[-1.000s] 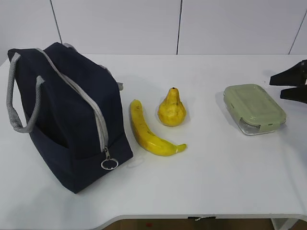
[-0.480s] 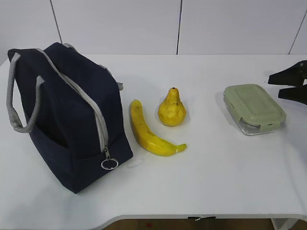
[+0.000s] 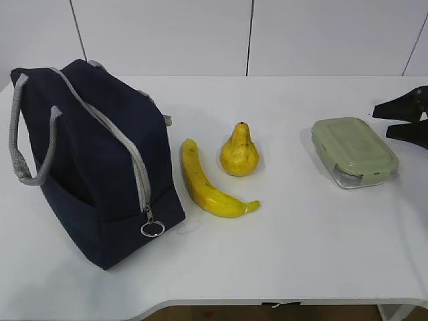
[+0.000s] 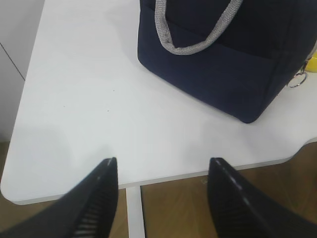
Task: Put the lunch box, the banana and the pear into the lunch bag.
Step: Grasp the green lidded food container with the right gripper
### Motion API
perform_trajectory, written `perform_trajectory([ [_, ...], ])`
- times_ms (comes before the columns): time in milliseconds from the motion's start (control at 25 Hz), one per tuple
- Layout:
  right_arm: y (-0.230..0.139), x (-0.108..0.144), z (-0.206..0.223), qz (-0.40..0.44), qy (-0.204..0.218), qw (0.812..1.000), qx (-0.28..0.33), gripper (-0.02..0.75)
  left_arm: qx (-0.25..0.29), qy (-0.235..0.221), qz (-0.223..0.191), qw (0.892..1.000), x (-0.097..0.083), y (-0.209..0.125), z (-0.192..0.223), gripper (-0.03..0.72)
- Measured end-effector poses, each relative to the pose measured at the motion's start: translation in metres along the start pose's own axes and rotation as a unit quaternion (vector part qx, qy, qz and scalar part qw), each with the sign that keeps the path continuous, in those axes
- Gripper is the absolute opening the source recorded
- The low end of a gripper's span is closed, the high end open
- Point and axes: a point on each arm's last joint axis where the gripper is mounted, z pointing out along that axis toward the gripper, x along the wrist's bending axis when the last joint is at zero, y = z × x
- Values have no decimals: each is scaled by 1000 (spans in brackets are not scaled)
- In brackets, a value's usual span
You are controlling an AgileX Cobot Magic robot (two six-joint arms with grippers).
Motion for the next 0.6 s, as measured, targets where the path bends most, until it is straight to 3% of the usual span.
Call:
perform_trajectory([
  [200, -11, -11, 10, 22, 25, 999, 21, 587, 0, 0, 0, 1000, 0, 0, 0, 434],
  [600, -13, -14, 12, 30, 33, 999, 24, 588, 0, 0, 0, 1000, 0, 0, 0, 434],
])
